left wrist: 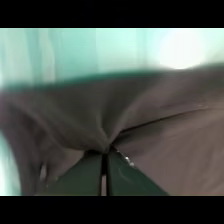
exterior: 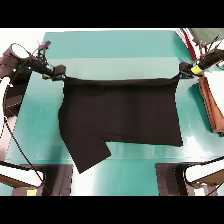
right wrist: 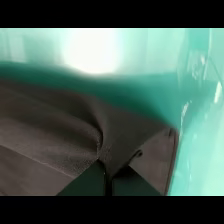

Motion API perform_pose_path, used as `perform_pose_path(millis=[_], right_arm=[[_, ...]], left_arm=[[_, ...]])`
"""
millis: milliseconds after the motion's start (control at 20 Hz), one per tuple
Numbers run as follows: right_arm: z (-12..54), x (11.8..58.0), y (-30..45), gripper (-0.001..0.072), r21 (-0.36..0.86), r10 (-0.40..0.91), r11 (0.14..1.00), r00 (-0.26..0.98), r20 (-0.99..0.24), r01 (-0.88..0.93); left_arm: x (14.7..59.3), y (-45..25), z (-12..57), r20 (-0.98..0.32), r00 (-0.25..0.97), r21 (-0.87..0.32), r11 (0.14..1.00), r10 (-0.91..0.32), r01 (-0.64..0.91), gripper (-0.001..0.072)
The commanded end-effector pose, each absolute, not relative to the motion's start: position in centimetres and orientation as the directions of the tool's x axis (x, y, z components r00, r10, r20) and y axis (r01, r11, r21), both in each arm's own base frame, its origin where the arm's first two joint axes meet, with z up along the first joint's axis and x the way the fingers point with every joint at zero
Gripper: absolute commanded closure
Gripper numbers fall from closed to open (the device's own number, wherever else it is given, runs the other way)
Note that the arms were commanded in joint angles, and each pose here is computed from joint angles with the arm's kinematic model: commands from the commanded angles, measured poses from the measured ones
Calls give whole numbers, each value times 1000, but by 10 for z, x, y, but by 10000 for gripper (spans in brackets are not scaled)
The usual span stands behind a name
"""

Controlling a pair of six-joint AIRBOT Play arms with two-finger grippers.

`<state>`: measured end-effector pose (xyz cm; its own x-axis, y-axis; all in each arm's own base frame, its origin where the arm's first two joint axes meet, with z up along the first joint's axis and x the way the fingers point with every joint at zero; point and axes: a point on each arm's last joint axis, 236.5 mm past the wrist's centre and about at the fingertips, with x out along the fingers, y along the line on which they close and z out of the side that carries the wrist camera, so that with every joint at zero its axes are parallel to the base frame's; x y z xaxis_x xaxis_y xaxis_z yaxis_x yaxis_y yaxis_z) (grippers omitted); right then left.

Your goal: Fold the shirts.

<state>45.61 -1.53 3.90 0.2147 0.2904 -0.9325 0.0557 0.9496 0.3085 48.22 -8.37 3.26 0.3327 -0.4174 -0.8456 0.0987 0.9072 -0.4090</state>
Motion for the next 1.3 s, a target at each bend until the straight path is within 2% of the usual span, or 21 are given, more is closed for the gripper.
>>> perform_pose_path(millis=[0, 200, 250, 300, 350, 400, 500, 550, 600, 650, 800, 950, 1050, 1250], right_arm=[[8, 430, -13, 695, 285, 275, 957, 141, -951, 58], [-30, 404, -4, 693, 313, 308, 945, 56, -950, 100], [-35, 401, -4, 692, 313, 310, 944, 48, -950, 107], [-37, 399, -3, 662, 313, 310, 944, 42, -950, 108], [-36, 400, -3, 511, 314, 311, 943, 44, -950, 107], [-30, 397, -4, 439, 313, 311, 945, 36, -950, 100], [-8, 388, -8, 438, 313, 310, 948, 50, -949, 57], [4, 384, -9, 407, 307, 303, 950, 74, -950, 50], [16, 377, -13, 281, 304, 297, 951, 107, -949, 56], [26, 370, -14, 254, 300, 289, 952, 142, -947, 61], [40, 352, -14, 259, 283, 264, 957, 225, -938, 60], [41, 336, -7, 264, 280, 260, 959, 245, -934, 51], [44, 333, -2, 264, 279, 262, 960, 246, -933, 36], [50, 333, 9, 265, 276, 267, 961, 253, -930, 0]], left_arm=[[449, -84, -5, -890, 196, -405, 911, -413, 80, 682], [421, -85, -43, -901, 107, -419, 908, -419, 26, 680], [416, -86, -47, -903, 94, -421, 907, -420, 15, 631], [416, -86, -47, -902, 91, -424, 906, -422, -4, 284], [416, -85, -42, -902, 100, -425, 904, -420, -36, 104], [415, -83, -33, -904, 114, -418, 908, -413, -32, 104], [404, -67, -8, -928, 144, -346, 938, -343, 7, 104], [390, -55, 1, -945, 155, -292, 956, -288, -3, 104], [372, -46, 4, -956, 156, -256, 967, -250, -19, 104], [347, -44, 2, -961, 144, -245, 969, -237, -36, 104], [264, -52, -30, -964, 74, -263, 959, -257, -101, 104], [200, -60, -59, -959, 3, -280, 946, -283, -161, 104], [183, -71, -65, -946, 7, -320, 928, -325, -192, 103], [178, -91, -76, -911, 31, -405, 880, -411, -246, 104]])
